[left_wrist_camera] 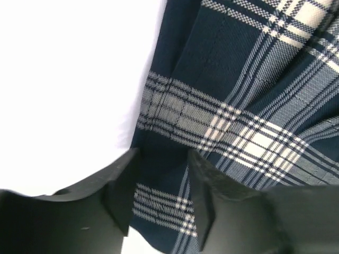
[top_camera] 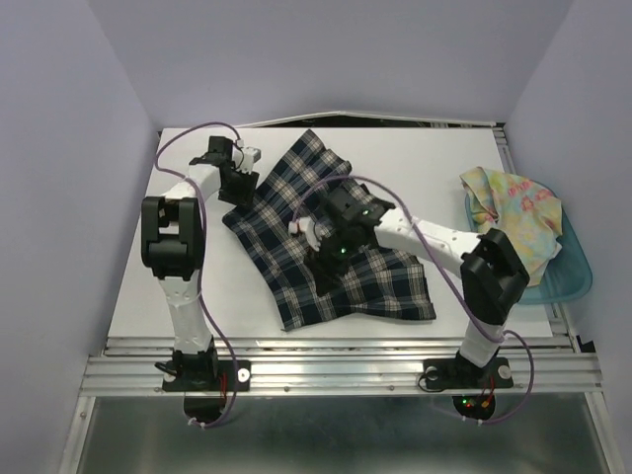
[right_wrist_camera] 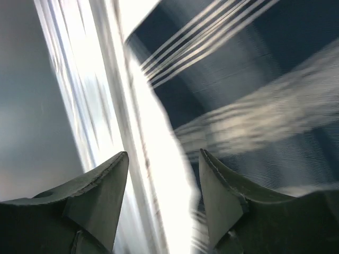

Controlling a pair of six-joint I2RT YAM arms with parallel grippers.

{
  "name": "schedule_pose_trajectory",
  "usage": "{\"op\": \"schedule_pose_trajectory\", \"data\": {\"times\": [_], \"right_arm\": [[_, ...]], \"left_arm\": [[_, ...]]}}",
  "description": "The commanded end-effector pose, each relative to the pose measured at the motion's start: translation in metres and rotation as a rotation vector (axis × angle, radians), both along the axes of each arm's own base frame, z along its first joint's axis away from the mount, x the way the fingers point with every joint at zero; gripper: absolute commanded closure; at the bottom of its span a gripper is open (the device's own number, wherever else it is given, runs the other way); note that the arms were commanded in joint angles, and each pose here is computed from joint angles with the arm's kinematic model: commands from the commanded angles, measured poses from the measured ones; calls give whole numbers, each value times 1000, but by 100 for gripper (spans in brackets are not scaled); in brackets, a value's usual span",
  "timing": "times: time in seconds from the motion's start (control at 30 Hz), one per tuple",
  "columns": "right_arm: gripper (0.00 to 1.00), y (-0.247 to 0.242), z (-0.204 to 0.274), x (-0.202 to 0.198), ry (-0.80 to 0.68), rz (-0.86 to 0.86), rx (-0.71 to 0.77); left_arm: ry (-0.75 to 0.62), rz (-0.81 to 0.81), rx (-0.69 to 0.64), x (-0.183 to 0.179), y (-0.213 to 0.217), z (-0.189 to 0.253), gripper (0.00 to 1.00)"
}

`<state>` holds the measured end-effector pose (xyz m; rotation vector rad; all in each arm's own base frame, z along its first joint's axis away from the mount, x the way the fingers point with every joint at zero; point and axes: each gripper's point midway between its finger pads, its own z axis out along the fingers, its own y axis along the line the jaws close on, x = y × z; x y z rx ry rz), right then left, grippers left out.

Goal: Fold and stack the skirts
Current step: Flatten the skirt out

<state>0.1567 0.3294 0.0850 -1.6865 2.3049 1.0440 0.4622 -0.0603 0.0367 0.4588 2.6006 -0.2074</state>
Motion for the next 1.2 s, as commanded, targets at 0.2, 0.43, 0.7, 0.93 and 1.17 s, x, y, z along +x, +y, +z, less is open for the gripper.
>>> {"op": "schedule_pose_trajectory", "data": {"times": [0.2,0.43,0.7,0.93,1.17], "right_arm": [[35,-94,106,242,-437,-600,144],[32,-122,42,285,-435,-733,-24],[37,-119,-8,285,-323,-756,-53],[56,-116,8,269,-325,-761,8],[61,-107,53,255,-347,-755,141]], "left_arm": [[-250,-278,-142,-26,-40,127,40],[-248,-367,-174,-55,-87,114,40],[-356,-432,-210,-35,-163,136,40],[-405,-423,-231,9,-216,121,33],[-388,-388,-263,46,-244,87,37]]}}
